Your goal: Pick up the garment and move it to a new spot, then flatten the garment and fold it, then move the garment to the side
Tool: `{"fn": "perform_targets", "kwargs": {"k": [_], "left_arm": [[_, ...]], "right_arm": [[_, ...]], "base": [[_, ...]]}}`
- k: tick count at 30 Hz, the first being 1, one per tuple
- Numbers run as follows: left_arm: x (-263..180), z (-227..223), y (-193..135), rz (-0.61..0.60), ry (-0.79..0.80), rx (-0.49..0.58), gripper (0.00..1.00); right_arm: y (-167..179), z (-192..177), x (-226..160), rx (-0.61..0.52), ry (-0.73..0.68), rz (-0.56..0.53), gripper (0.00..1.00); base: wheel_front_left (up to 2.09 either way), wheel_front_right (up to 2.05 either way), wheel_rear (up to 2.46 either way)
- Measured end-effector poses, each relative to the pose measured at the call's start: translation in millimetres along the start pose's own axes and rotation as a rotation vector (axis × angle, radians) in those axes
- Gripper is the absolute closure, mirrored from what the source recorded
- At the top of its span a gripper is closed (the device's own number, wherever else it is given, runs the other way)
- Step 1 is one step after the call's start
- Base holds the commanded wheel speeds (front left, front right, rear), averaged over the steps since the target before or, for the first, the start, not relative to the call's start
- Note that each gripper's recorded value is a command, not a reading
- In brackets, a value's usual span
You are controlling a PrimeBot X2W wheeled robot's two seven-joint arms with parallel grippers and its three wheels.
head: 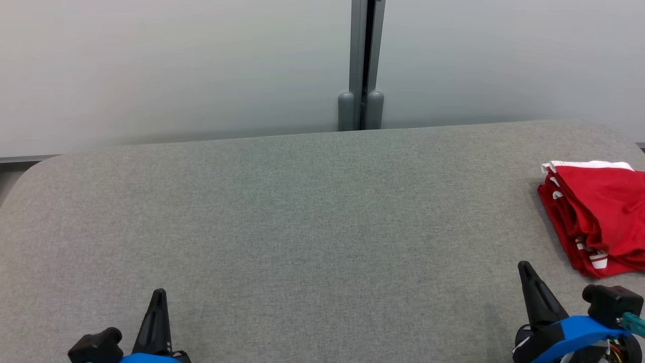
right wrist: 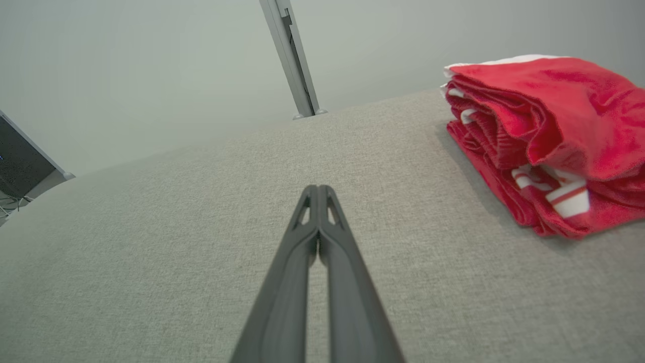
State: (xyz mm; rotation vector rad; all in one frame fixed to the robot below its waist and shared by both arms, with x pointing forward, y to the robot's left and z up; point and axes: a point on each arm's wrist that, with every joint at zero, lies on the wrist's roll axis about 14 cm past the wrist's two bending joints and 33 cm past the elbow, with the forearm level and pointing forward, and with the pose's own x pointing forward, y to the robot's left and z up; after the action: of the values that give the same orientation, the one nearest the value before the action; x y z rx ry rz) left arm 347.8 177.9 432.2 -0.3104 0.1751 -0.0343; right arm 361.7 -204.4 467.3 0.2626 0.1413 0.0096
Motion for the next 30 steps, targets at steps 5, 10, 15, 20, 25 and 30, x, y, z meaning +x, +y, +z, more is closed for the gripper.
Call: {"fn": "perform_targets", "kwargs": {"k": [5, 10, 15, 20, 25, 30], "left_arm": [[3.0, 6.5, 4.2, 0.033, -0.009, -0.168, 1.0], [4.9, 10.8, 7.2, 0.051, -0.017, -0.277, 1.0], [7.9, 16.8, 8.9, 0.059, -0.031, -0.35, 1.0], [9.0, 19.4, 9.0, 0.061, -0.036, -0.419, 1.0], [10.9, 22.5, 8.5, 0.06, -0.04, -0.484, 1.0], [13.5, 27.4, 7.9, 0.057, -0.05, -0.548, 1.0]], "right_arm": [[-0.5, 0.6, 0.8, 0.18, -0.004, -0.013, 1.0], [0.0, 3.4, 2.8, 0.291, -0.013, -0.016, 1.0], [-0.3, 4.8, 3.6, 0.368, -0.019, -0.019, 1.0], [-0.5, 6.0, 4.3, 0.439, -0.023, -0.02, 1.0], [0.1, 7.7, 5.5, 0.508, -0.029, -0.018, 1.0], [0.5, 9.2, 6.4, 0.573, -0.035, -0.017, 1.0]], "base": [[0.0, 0.0, 0.0], [0.0, 0.0, 0.0], [0.0, 0.0, 0.0], [0.0, 0.0, 0.0], [0.0, 0.0, 0.0], [0.0, 0.0, 0.0]]}}
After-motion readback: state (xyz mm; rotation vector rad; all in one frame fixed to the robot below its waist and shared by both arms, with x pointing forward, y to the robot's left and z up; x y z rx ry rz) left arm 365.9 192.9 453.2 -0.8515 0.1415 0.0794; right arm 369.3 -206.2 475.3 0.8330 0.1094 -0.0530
